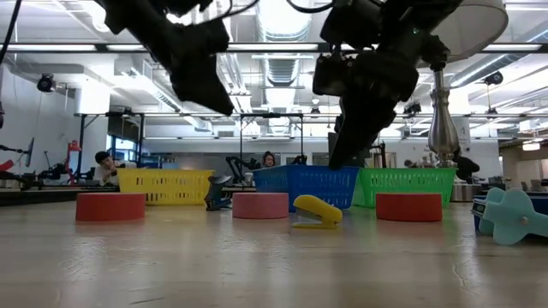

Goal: Pick and place Stapler, Stapler remover, tape
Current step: Put the yellow stapler into the yellow basket

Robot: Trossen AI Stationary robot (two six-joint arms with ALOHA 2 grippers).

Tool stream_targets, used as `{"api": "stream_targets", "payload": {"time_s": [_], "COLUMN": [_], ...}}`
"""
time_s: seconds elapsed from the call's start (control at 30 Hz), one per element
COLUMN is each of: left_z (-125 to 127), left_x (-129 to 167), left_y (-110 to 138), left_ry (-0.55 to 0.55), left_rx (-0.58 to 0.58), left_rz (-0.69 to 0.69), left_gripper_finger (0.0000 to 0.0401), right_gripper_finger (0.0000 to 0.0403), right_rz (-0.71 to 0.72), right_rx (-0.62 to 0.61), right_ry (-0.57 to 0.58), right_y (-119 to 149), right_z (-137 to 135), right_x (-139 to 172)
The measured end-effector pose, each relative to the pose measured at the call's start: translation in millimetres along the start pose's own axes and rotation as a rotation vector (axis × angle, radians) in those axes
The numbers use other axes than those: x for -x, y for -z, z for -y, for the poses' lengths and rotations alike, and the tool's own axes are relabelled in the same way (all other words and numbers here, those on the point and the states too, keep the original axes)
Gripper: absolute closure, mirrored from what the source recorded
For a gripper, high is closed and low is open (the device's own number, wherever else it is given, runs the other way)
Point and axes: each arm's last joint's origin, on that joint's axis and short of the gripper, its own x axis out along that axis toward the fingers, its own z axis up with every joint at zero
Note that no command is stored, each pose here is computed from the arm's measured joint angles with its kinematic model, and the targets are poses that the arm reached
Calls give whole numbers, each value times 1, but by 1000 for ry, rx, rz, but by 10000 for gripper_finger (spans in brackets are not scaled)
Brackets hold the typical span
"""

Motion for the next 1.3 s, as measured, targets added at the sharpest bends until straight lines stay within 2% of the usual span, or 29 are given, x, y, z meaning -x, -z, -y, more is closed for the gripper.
{"api": "stream_targets", "payload": {"time_s": [0.33, 0.6, 0.7, 1.0, 1.3], "left_z": [27, 30, 30, 30, 30], "left_x": [3, 4, 4, 4, 4], "left_y": [3, 3, 3, 3, 3], "left_ry": [77, 86, 86, 86, 86], "left_rx": [-9, -14, -12, -12, -13], "left_rz": [24, 26, 31, 31, 30], "left_gripper_finger": [236, 243, 247, 252, 255], "right_gripper_finger": [291, 289, 287, 291, 291], "right_rz": [-11, -60, -91, -243, -245], "right_rx": [120, 151, 117, 118, 183], "right_ry": [-66, -49, -40, 20, 8], "right_y": [-11, -8, -11, -18, -22], "right_z": [-53, -90, -96, -100, -97], "right_x": [1, -24, -38, -69, -76]}}
